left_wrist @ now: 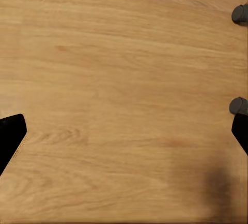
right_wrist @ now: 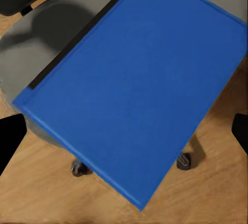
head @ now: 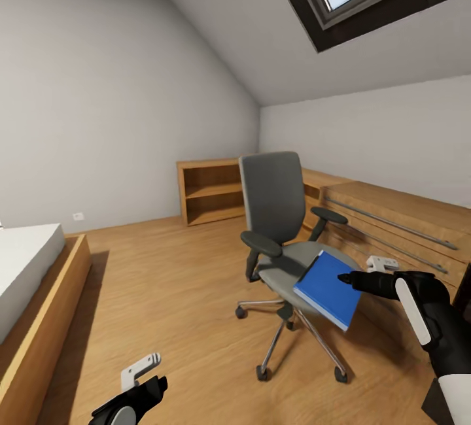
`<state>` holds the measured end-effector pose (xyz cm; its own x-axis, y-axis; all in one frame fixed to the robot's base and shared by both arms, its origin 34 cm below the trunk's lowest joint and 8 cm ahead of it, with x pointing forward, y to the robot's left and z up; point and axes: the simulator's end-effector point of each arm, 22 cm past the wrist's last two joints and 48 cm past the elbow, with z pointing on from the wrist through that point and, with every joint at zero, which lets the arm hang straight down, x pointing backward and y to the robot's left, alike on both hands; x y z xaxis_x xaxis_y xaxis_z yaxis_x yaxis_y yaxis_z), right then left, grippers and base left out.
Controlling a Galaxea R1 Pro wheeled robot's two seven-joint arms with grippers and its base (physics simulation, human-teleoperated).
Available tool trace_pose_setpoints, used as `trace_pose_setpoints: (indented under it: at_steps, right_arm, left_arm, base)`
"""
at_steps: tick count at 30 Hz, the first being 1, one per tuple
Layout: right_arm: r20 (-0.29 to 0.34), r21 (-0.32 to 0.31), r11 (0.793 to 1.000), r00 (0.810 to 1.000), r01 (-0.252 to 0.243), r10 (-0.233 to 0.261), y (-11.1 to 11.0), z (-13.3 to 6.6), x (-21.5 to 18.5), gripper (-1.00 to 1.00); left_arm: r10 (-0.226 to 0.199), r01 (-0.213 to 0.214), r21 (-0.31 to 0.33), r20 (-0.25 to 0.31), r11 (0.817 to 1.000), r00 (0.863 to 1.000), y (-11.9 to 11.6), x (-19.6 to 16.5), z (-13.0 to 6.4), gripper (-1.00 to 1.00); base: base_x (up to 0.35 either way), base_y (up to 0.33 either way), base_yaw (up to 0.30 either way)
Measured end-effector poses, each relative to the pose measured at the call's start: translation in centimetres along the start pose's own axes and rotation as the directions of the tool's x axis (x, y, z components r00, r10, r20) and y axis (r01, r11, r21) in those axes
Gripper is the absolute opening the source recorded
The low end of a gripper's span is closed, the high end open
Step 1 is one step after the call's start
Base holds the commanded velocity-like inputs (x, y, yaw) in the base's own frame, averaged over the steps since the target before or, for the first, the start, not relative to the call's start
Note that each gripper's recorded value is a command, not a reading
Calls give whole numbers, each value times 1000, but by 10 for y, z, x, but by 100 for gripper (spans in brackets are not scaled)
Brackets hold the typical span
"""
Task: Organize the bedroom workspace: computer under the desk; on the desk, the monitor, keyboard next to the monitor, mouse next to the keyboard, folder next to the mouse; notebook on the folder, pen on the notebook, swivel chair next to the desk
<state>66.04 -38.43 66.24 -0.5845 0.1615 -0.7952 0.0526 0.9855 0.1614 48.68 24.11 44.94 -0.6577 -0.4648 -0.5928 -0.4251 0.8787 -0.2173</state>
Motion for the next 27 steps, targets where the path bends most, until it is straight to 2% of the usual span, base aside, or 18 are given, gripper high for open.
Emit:
trace_pose_setpoints:
  at_steps: [7, 27]
  right_arm:
    - [8, -2, 1000, 1000, 0, 0, 1, -4, -3, 100]
    - [26, -11, 1000, 1000, -1, 1, 5, -11, -10, 100]
  left_arm:
    - [-1, 1, 5, 7, 1000, 1000, -2, -2, -2, 100]
    - [-5, 5, 14, 25, 1000, 1000, -3, -9, -7, 100]
  base:
    - [-67, 137, -212]
    - [-4, 8, -202]
